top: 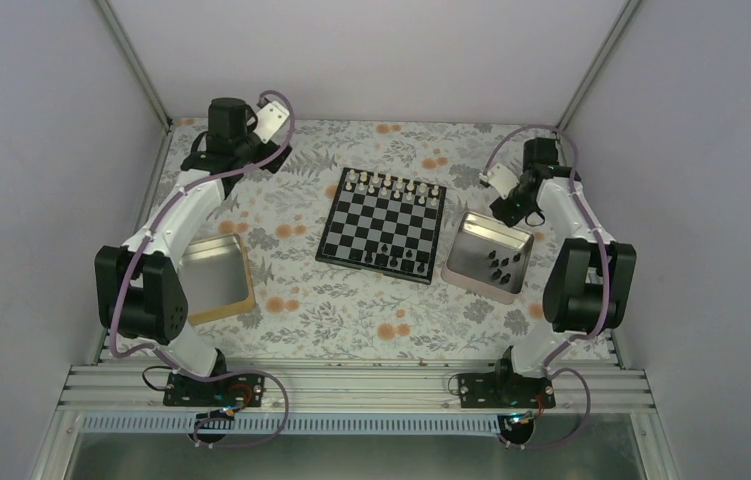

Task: Set up the chess pieces on the board
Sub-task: Pick up the storage box at the center of the board.

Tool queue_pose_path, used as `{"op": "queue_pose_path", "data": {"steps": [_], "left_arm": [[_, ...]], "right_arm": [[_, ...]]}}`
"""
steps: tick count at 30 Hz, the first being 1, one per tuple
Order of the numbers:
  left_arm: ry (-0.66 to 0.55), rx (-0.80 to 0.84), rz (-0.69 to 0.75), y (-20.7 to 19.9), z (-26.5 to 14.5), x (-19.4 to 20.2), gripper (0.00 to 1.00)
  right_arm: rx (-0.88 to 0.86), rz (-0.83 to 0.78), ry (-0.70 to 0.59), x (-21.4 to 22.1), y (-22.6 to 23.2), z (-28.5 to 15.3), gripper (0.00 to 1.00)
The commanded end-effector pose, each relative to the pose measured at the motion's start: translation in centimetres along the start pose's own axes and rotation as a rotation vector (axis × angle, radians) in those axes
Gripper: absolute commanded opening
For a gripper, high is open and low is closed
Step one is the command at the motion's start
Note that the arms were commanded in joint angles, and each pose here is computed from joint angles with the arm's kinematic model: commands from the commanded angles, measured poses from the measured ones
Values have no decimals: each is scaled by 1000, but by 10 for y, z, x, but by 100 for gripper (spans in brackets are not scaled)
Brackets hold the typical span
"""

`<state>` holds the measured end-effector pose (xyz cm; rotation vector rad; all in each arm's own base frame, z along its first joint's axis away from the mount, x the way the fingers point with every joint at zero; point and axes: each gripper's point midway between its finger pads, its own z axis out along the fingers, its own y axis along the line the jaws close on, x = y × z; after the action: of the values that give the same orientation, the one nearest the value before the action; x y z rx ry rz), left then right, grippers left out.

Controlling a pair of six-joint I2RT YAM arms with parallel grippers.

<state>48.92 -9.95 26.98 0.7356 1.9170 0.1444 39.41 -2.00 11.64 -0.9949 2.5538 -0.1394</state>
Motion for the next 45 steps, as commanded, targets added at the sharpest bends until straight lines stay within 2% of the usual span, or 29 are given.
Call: {"op": "queue_pose_path", "data": {"steps": [1, 10, 12, 13, 17, 22, 25, 31, 37, 45], "left_arm": [[-19, -75, 1, 13, -8, -3, 100], [20, -71, -9, 8, 8, 15, 100], [30, -78, -10, 9, 11, 19, 100], [37, -76, -10, 8, 13, 21, 100], [59, -76, -10, 8, 20, 30, 100], [70, -71, -11, 8, 27, 33, 100], [77, -64, -11, 7, 30, 35, 100], [75, -61, -13, 6, 29, 35, 100], [70, -60, -14, 6, 27, 34, 100], [65, -67, -15, 7, 23, 32, 100]], "right_arm": [[-5, -111, 14, 3, -7, 18, 50], [-128, -178, 57, 5, -3, 51, 49], [-139, -180, 63, 4, -4, 56, 46], [-144, -181, 66, 4, -5, 58, 43], [-154, -183, 99, 7, -8, 68, 17], [-152, -184, 119, 9, -13, 66, 7], [-155, -170, 144, 14, -16, 63, 5], [-108, -180, 113, 12, -31, 42, 5], [-74, -204, 158, 28, -39, 33, 6], [-115, -143, 86, 25, -58, -14, 5]]}}
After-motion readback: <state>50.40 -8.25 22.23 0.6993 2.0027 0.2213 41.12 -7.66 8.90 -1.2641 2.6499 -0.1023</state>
